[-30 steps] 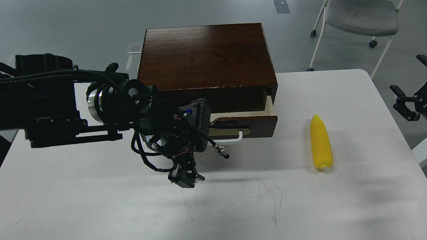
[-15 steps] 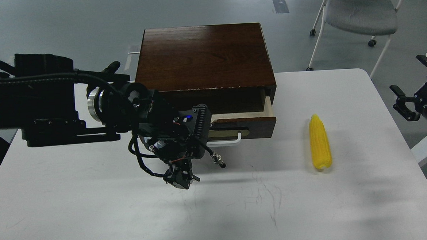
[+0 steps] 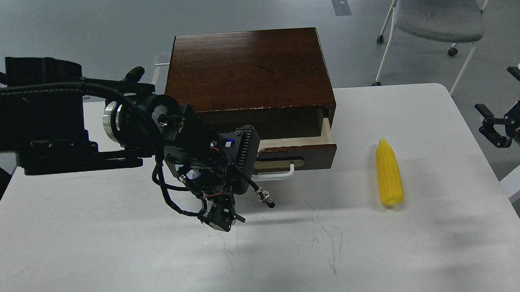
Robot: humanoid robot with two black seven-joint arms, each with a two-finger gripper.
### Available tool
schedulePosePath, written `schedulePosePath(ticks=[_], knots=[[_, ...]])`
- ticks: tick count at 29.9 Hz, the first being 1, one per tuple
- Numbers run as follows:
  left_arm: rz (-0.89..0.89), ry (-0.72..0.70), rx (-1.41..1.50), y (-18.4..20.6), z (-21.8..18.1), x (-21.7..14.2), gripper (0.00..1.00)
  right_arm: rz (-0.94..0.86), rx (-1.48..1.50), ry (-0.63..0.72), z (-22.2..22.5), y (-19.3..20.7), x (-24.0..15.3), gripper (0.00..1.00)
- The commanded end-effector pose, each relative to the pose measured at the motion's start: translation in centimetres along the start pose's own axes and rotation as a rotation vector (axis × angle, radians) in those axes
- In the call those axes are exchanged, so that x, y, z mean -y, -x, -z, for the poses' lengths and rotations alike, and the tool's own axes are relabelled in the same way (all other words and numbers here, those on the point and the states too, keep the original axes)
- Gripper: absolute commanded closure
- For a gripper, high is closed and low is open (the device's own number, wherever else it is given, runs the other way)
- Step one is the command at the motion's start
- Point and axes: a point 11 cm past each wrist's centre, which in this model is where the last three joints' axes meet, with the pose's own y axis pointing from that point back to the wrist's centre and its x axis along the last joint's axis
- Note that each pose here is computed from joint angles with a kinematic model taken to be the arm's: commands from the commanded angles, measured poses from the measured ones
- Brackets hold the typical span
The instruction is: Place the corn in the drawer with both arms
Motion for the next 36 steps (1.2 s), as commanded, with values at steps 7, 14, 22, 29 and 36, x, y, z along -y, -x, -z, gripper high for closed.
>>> schedulePosePath(ticks=[7, 14, 22, 29, 36], knots=[[-0.266, -0.099, -0.063, -4.9, 1.7, -7.4, 0.02, -0.002, 0.000, 0.004, -0.2, -0.1, -0.2, 0.00], [-0.625, 0.001, -0.388, -7.9, 3.6, -13.5, 0.02, -0.013, -0.017, 0.017, 0.0, -0.7, -0.8, 0.00], [-1.053, 0.150, -1.099, -0.8, 8.9, -17.8, 0.02, -0.025, -0.035, 0.023, 0.5, -1.4, -1.3, 0.00], [-1.353, 0.311, -1.619, 7.4, 10.4, -15.1, 0.02, -0.027, -0.041, 0.030, 0.5, -1.5, -1.5, 0.00], [-1.703, 0.205, -1.981, 17.3, 10.4, -12.0, 0.02, -0.029, -0.072, 0.033, 1.5, -2.1, -1.9, 0.00]])
